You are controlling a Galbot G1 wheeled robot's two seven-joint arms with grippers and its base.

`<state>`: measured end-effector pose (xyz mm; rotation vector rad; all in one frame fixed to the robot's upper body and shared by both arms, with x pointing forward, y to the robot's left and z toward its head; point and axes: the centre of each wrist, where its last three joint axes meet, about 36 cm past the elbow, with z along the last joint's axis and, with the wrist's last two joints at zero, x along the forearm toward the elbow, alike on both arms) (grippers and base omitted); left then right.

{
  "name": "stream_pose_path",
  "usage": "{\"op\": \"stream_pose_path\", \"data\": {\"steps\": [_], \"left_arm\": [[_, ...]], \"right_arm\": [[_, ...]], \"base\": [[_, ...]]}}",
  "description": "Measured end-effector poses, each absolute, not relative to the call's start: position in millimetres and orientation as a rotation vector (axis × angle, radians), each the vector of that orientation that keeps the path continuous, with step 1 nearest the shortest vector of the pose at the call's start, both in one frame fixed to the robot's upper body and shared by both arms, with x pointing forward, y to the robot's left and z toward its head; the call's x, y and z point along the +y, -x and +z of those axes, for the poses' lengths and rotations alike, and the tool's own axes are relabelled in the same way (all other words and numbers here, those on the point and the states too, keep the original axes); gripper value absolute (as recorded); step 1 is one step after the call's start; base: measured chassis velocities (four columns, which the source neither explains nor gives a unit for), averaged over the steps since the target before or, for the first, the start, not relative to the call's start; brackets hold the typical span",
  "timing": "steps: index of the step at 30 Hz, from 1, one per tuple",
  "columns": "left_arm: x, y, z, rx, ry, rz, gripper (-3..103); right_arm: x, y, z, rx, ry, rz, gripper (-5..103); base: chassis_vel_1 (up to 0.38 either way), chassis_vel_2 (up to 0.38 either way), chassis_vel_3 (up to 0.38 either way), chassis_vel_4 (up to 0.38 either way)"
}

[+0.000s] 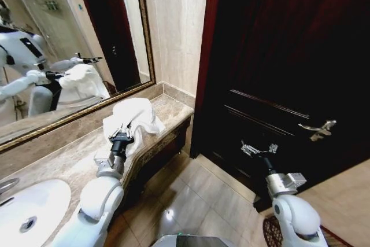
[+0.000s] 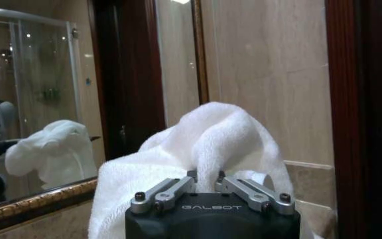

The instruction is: Discard the used towel into the hamper.

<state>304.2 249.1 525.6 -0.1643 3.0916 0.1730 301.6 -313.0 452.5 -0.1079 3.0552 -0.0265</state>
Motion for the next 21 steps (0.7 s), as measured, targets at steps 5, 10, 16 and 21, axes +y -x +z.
{"op": "stream_pose_path", "data": {"steps": [5, 10, 16, 21], "left_arm": [[249.1, -303.3, 524.7, 3.094, 0.168, 0.177, 6], [248.7, -301.1, 524.3, 3.097, 0.171, 0.183, 6], [248.5, -298.4, 525.1, 3.098, 0.171, 0.185, 6], [248.8, -297.7, 524.5, 3.095, 0.168, 0.188, 6]], "right_arm": [[-314.1, -302.0, 451.4, 3.054, 0.108, -0.026, 100], [-315.2, -301.5, 450.1, 3.051, 0.112, -0.024, 100], [-316.3, -300.7, 449.9, 3.048, 0.113, -0.025, 100], [-316.0, -300.3, 449.5, 3.045, 0.115, -0.022, 100]], "base": [[-0.011, -0.111, -0.105, -0.002], [-0.037, -0.131, -0.13, -0.047], [-0.064, -0.141, -0.142, -0.066], [-0.071, -0.153, -0.167, -0.075]]}}
